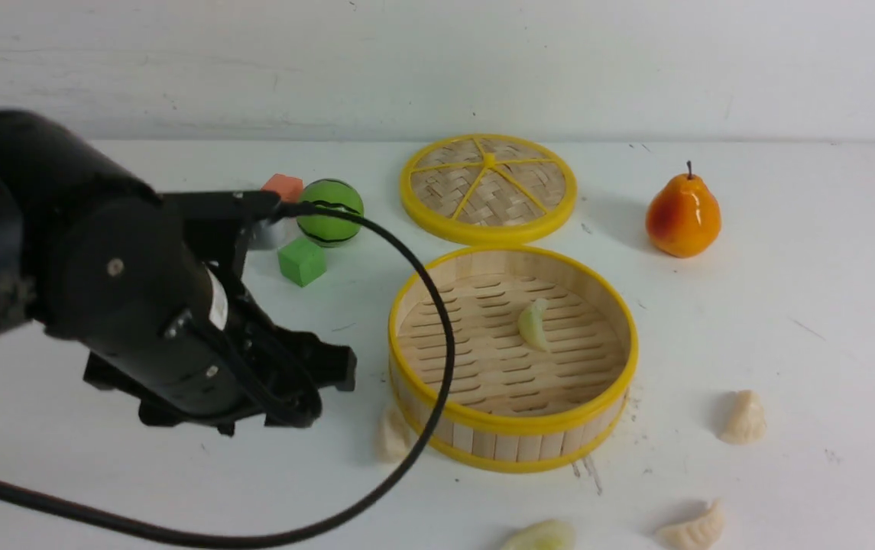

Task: Put the dumplings into the steamer on the white table.
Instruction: 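Reach for and grasp a dumpling on the table with the left gripper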

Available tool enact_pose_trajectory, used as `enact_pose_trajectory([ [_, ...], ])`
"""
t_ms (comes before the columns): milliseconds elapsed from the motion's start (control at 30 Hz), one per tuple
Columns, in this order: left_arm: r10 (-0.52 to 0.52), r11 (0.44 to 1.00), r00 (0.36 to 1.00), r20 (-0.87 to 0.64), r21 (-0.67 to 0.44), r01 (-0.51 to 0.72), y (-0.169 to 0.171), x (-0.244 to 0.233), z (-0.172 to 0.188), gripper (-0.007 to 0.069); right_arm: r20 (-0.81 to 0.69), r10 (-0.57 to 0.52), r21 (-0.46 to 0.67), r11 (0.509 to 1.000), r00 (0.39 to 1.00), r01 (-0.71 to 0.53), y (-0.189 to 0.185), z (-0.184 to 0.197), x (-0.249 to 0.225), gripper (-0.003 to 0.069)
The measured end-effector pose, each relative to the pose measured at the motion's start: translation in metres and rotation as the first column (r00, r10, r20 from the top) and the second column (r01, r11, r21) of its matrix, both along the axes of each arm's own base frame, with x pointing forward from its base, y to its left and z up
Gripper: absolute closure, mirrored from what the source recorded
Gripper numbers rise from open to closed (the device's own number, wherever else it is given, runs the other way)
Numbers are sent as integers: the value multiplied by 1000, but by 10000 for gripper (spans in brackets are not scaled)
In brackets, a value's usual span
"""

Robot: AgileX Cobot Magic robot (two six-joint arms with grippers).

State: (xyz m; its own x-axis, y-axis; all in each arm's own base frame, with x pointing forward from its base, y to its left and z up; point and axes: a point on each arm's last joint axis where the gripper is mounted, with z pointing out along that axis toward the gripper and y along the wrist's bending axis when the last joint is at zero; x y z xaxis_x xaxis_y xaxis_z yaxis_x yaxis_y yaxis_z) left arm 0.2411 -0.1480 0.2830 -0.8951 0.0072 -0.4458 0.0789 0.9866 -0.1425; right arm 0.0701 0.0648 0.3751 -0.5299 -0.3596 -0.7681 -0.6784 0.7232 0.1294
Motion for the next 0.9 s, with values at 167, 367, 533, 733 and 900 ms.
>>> enact_pose_trajectory([
  [167,2,999,1000,16,-43,-2,-16,22,-35,167,-6,5,14,1000,1000,-5,1,0,-1,594],
  [367,-7,998,1000,16,-66,8,-31,41,-70,167,-9,8,18,1000,1000,-8,1,1,-1,594],
  [533,-11,998,1000,1,-66,12,-38,50,-94,167,-12,10,22,1000,1000,-10,2,1,-1,592],
  [733,-17,996,1000,25,-87,20,-42,56,-103,177,-16,12,19,1000,1000,-12,2,0,-2,586],
  [900,-21,994,999,47,-105,26,-45,59,-108,198,-18,13,19,1000,1000,-12,2,0,-2,583],
])
